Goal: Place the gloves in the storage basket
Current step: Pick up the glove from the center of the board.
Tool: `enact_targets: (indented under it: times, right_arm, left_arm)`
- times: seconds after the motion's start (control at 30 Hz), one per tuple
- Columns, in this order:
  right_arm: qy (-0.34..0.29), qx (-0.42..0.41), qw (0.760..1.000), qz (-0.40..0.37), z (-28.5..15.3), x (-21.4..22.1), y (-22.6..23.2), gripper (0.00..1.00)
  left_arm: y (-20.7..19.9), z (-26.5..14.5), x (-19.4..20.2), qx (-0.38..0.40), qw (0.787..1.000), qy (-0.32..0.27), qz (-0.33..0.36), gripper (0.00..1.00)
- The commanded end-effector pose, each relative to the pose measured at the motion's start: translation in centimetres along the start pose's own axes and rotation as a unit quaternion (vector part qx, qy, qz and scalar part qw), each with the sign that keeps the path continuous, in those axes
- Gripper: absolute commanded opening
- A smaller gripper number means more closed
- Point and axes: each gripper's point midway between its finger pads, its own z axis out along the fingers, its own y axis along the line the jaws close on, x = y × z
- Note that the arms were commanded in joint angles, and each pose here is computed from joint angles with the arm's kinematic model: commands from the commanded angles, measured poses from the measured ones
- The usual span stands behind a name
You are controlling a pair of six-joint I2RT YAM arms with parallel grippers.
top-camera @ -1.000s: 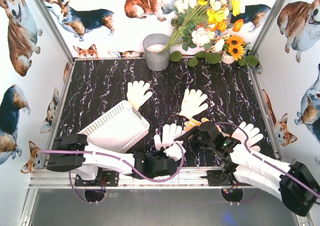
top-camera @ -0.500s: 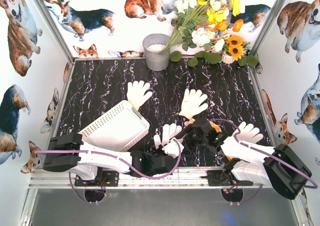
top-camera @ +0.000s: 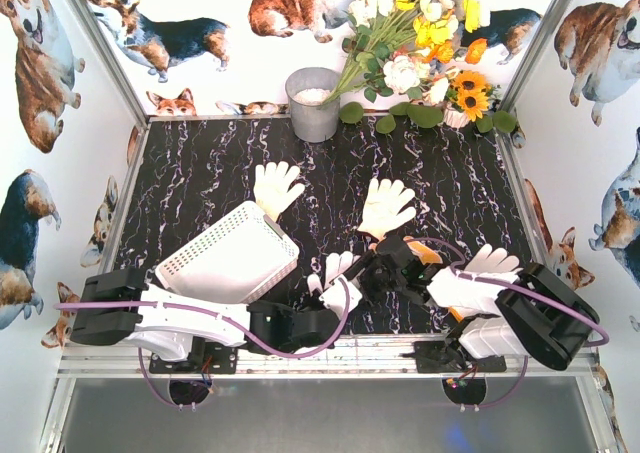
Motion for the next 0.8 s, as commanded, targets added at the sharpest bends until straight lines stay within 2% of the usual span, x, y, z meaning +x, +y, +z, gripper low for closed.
enact_targets:
  times: [0.0,0.23,0.4,0.47,0.53,0.6,0.77]
  right_arm:
    - [0.018,-0.040,0.999,-0.017,0.0,0.9,2.2,0.60]
    - [0.028,-0.048,0.998,-0.022,0.0,1.3,2.5,0.52]
    - [0.038,-0.063,0.997,-0.030,-0.3,1.8,3.3,0.29]
    - [0.037,-0.073,0.996,-0.032,-0.4,1.8,3.8,0.12]
    - [0.034,-0.084,0.996,-0.026,-0.6,1.8,4.5,0.04]
    - [0.030,-0.095,0.995,-0.020,-0.8,1.7,5.1,0.00]
    - [-0.001,-0.122,0.992,-0.018,-1.9,1.1,7.0,0.00]
  left_arm:
    - [-1.1,-0.3,-1.1,0.040,0.999,-0.020,-0.005,0.00]
    - [-1.8,-0.7,-1.6,0.065,0.998,-0.026,-0.013,0.00]
    - [-1.5,-1.0,-2.0,0.067,0.997,-0.026,-0.023,0.00]
    - [-1.2,-1.0,-2.1,0.070,0.997,-0.021,-0.028,0.00]
    - [-0.9,-1.0,-2.4,0.072,0.997,-0.018,-0.032,0.00]
    - [-0.4,-1.3,-2.8,0.068,0.997,-0.019,-0.031,0.00]
    - [1.4,-1.8,-3.9,0.051,0.998,-0.012,-0.027,0.00]
